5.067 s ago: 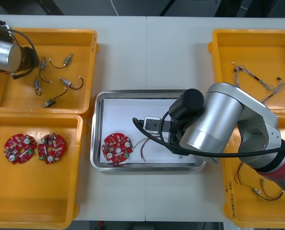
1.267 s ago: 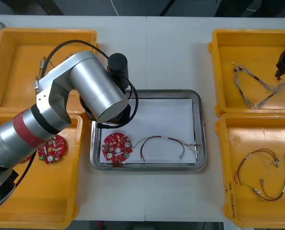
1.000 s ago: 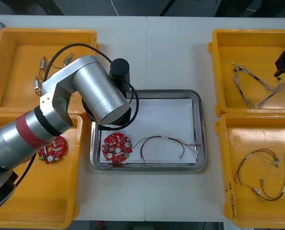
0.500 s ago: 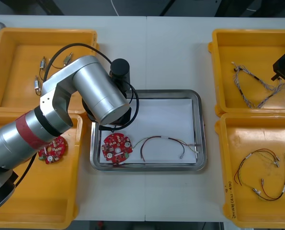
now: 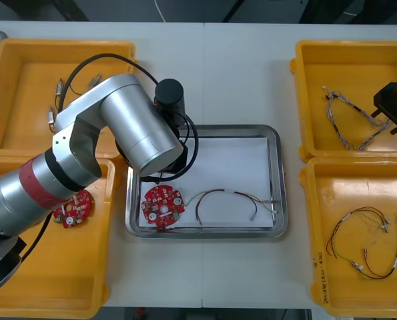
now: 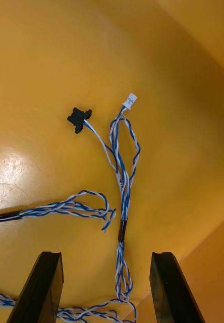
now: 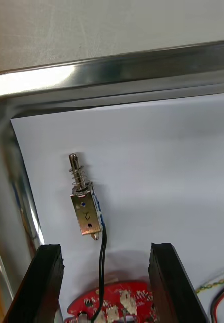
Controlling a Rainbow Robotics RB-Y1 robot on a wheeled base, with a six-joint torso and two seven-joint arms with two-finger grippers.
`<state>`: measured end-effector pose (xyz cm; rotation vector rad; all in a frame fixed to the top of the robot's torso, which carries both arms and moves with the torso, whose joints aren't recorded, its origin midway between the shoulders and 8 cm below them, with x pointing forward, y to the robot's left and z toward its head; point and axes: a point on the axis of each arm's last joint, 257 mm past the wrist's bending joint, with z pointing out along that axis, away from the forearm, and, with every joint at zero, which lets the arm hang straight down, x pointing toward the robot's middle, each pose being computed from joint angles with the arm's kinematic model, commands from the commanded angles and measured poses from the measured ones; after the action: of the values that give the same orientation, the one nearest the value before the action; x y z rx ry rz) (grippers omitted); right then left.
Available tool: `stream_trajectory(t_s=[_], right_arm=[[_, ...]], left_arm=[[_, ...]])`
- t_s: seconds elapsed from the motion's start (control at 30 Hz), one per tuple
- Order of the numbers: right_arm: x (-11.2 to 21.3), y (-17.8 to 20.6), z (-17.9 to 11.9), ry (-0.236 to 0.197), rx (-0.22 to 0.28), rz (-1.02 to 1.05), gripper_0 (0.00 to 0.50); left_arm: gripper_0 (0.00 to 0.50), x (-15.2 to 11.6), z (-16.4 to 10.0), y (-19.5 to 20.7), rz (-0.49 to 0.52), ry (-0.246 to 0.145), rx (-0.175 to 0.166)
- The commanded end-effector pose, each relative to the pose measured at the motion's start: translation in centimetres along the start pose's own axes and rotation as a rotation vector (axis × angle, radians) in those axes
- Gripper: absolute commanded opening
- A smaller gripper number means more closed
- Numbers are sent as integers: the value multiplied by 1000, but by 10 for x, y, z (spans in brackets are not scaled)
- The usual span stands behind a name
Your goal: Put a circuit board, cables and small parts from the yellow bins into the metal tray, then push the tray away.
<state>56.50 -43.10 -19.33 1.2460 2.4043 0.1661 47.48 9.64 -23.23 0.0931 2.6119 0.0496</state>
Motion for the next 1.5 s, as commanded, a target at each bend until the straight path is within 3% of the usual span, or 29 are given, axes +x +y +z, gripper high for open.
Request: stream_trajectory(t_s=[0.03,0.2,0.4,0.8,0.97,1.27,1.5], right_arm=[[0,29,-5,-4,-60,55,500],[8,35,0,14,-75,77,500],[20,37,4,60,-82,106,500],[24,27,13,54,-47,109,500],[23,26,14,50,-47,111,500],[23,21,23,26,-32,92,500],[21,15,25,19,-19,86,500]], left_arm=[[500,-14,-30,3,-102,-37,31],[500,-28,-58,17,-123,-80,41],[500,-42,-90,46,-164,-93,52],[500,-69,-127,121,-239,-123,22],[500,-80,-134,150,-238,-118,18],[500,-92,-134,203,-225,-97,-24],[500,-94,-128,235,-202,-59,-53]])
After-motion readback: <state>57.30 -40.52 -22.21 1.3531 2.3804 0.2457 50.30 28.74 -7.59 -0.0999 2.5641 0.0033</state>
